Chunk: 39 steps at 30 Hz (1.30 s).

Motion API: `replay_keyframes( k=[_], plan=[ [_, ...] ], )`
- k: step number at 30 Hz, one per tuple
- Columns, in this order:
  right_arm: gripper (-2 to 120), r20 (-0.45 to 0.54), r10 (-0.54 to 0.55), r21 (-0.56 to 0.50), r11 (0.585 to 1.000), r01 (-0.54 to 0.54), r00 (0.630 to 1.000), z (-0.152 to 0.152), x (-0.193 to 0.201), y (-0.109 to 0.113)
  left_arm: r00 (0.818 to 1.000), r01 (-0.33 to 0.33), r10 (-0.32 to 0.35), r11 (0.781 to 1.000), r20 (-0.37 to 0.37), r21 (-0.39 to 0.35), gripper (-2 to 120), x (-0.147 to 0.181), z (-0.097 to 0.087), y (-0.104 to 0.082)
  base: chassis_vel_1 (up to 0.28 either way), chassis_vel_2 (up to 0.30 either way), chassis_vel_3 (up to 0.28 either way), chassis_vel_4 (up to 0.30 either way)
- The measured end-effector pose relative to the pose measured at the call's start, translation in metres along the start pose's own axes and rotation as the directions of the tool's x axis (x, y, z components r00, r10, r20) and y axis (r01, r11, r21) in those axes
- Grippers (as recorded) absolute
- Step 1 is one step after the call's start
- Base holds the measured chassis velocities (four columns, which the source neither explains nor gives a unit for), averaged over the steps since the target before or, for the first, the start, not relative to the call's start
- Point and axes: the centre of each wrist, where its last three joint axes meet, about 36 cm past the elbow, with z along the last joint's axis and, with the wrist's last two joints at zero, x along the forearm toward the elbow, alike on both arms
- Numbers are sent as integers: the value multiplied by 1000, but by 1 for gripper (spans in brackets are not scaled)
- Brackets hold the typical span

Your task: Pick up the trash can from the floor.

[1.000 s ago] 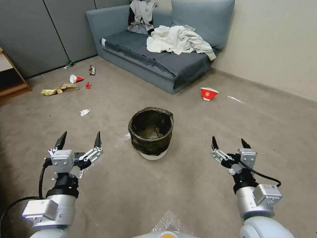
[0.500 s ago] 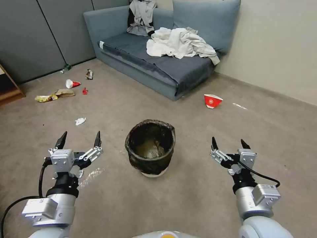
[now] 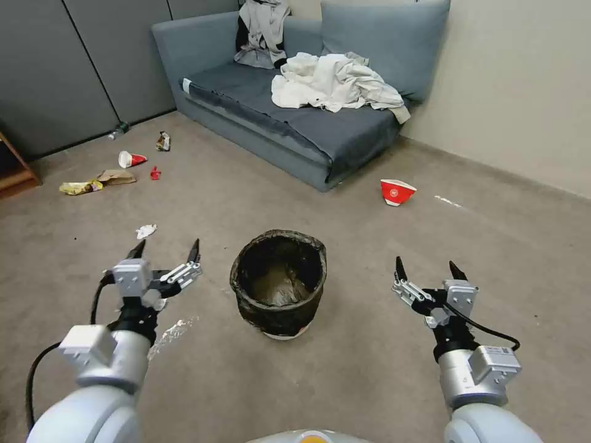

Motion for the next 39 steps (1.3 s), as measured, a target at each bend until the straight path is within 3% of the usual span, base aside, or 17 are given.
replay_keyframes(
  k=[3, 12, 17, 20, 21, 27, 39],
  plan=[
    [100, -16, -9, -3, 1000, 9, 1000, 5, 2, -1, 997, 0, 1, 1000, -77, 10, 100, -21, 8, -8, 0, 0, 0, 0],
    [100, -42, -14, 8, 1000, 15, 999, 16, 1, -3, 983, -11, 18, 999, -184, 41, 100, -56, 28, -27, 0, 0, 0, 0],
    [100, -47, -6, 2, 1000, 6, 999, 19, 3, -2, 965, 4, 10, 999, -264, 54, 100, -79, 40, -41, 0, 0, 0, 0],
    [100, -50, 1, 5, 1000, -1, 999, 22, 3, -4, 943, 20, 1, 998, -332, 57, 100, -97, 54, -52, 0, 0, 0, 0],
    [100, -50, 1, 5, 1000, -1, 999, 22, 3, -4, 943, 20, 1, 998, -332, 57, 100, -97, 54, -52, 0, 0, 0, 0],
    [100, -58, 7, 2, 1000, -7, 998, 26, 2, -3, 897, 41, 4, 995, -442, 94, 100, -111, 59, -56, 0, 0, 0, 0],
    [100, -67, 2, 13, 1000, -1, 998, 36, 2, -2, 858, 87, -2, 986, -514, 140, 100, -139, 66, -62, 0, 0, 0, 0]
  ],
)
